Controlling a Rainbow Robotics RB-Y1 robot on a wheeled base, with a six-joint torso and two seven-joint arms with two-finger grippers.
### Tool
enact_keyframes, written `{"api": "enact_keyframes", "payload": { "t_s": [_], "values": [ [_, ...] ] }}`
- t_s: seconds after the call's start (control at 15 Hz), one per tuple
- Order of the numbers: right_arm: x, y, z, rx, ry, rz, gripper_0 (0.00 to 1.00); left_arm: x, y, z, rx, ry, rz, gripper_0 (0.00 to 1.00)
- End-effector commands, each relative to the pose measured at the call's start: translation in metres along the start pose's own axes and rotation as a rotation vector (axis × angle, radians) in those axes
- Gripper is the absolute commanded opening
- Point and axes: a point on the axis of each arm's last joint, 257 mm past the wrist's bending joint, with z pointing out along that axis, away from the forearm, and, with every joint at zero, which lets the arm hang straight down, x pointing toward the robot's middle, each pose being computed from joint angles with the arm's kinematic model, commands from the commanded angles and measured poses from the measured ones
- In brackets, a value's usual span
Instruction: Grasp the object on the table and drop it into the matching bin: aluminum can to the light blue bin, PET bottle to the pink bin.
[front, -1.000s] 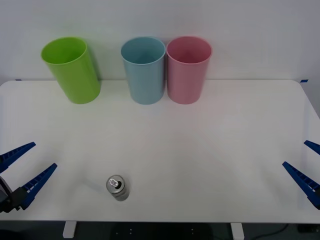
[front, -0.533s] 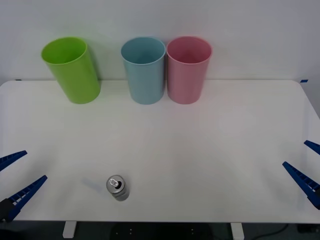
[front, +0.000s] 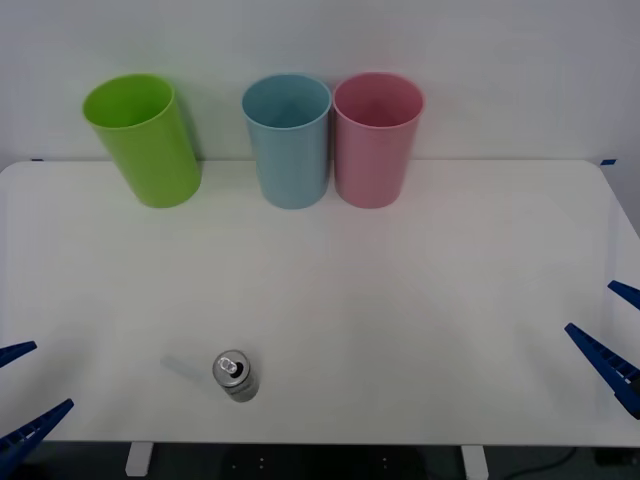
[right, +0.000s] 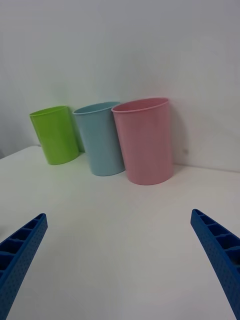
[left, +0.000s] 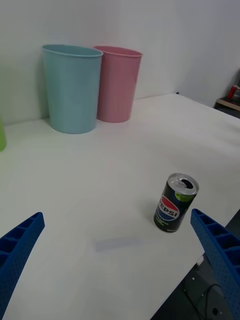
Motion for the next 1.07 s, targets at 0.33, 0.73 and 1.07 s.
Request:
{"api": "enact_keyframes", "payload": {
  "t_s": [0.33, 0.73, 1.07],
  "values": [
    [0.000, 0.000, 0.000, 0.000, 0.000, 0.000, 1.00, 0.044, -0.016, 0.007, 0.078, 0.026, 0.080, 1.00],
    [0.000, 0.000, 0.000, 0.000, 0.000, 0.000, 1.00, 0.071, -0.021, 0.039, 0.142, 0.004, 0.036, 1.00],
    [0.000, 0.000, 0.000, 0.000, 0.000, 0.000, 1.00, 0.076, -0.030, 0.063, 0.172, -0.034, 0.081, 1.00]
  ]
}}
